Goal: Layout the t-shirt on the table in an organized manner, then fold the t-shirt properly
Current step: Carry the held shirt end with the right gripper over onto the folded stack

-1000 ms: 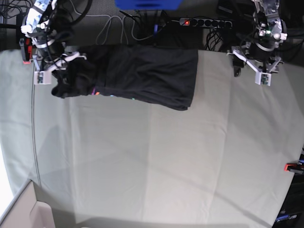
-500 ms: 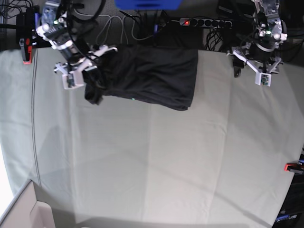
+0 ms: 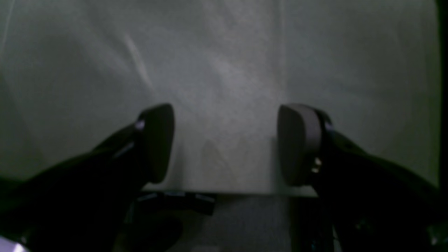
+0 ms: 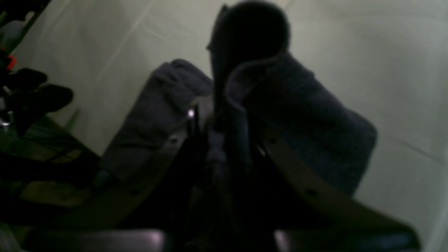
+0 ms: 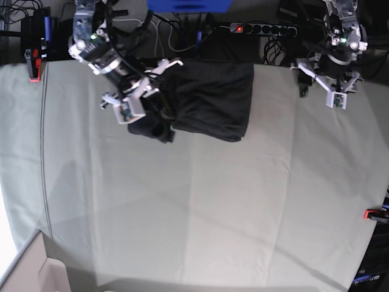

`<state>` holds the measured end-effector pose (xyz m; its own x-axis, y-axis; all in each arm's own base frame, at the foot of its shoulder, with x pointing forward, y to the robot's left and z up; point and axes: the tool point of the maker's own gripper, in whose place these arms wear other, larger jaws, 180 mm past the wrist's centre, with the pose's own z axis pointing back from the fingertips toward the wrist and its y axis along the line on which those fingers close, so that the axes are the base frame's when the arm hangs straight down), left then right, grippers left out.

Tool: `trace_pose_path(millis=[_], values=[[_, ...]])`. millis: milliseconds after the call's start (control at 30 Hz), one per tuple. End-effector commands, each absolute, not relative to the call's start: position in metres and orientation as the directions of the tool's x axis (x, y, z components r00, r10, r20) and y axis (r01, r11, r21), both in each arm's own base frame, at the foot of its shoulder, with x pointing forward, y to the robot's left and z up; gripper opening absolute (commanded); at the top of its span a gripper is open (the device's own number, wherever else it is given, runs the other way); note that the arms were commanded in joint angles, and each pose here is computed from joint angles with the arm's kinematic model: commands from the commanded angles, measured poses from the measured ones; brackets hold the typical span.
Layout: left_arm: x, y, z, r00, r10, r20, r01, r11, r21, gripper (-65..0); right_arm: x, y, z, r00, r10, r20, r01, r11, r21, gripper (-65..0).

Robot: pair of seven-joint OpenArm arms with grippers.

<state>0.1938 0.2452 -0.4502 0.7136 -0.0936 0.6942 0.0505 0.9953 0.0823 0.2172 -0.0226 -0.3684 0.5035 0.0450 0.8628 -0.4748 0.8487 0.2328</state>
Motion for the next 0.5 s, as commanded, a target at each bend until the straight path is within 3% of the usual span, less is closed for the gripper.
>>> trace_pose_path(millis=[0, 233, 467], values=[[0.197, 0.25, -0.442, 0.692, -0.105, 0.715, 0.051, 0.994, 0.097, -20.5, 0.223, -0.016, -0.355, 0.461, 0.01, 0.887, -0.492, 0.835, 0.246, -65.0], [0.197, 0.249, -0.442, 0.691, -0.103, 0.716, 0.05, 0.994, 0.095, -20.5, 0.218, 0.004, -0.389, 0.529, 0.051, 0.847, -0.545, 0.785, 0.294, -65.0], [0.197, 0.25, -0.441, 0.69, -0.106, 0.716, 0.051, 0.994, 0.097, -20.5, 0.231, 0.024, -0.396, 0.534, 0.054, 0.844, -0.578, 0.752, 0.317, -65.0]])
